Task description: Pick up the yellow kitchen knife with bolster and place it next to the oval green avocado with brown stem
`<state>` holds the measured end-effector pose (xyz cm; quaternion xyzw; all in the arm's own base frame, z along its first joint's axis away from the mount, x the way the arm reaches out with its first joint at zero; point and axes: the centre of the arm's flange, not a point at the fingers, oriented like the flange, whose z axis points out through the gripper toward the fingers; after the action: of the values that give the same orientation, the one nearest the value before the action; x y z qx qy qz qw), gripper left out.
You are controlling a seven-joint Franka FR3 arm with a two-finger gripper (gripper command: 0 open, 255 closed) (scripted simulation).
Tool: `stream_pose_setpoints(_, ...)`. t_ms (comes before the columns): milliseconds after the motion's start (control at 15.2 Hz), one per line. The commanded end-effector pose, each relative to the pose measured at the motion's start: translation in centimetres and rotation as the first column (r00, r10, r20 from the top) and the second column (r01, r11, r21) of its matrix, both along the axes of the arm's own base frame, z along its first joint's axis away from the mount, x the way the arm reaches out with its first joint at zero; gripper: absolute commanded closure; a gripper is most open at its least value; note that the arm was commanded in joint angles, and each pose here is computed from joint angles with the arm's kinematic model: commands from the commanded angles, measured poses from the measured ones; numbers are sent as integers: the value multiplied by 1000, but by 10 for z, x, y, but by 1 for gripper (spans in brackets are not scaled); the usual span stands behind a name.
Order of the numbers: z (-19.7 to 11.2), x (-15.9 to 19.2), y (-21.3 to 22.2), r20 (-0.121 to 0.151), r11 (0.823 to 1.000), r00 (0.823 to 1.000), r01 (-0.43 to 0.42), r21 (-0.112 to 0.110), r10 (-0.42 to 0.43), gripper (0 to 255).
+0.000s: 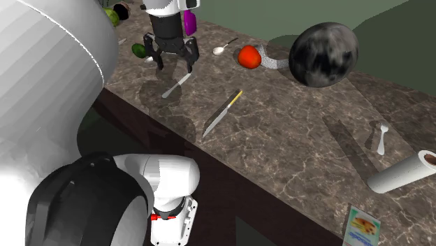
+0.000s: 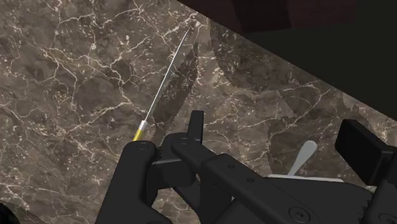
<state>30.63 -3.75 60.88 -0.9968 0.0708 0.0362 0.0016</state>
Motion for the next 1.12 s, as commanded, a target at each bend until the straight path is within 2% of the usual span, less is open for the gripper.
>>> stream_pose_setpoints(0,0,0,0,0,1000,1000,0,0,0,0)
stream_pose_setpoints(528,-85,32,-58,-7,988,988,153,12,-153,0)
stream_pose_setpoints(1056,-171,54,-120,-16,953,953,303,23,-302,0)
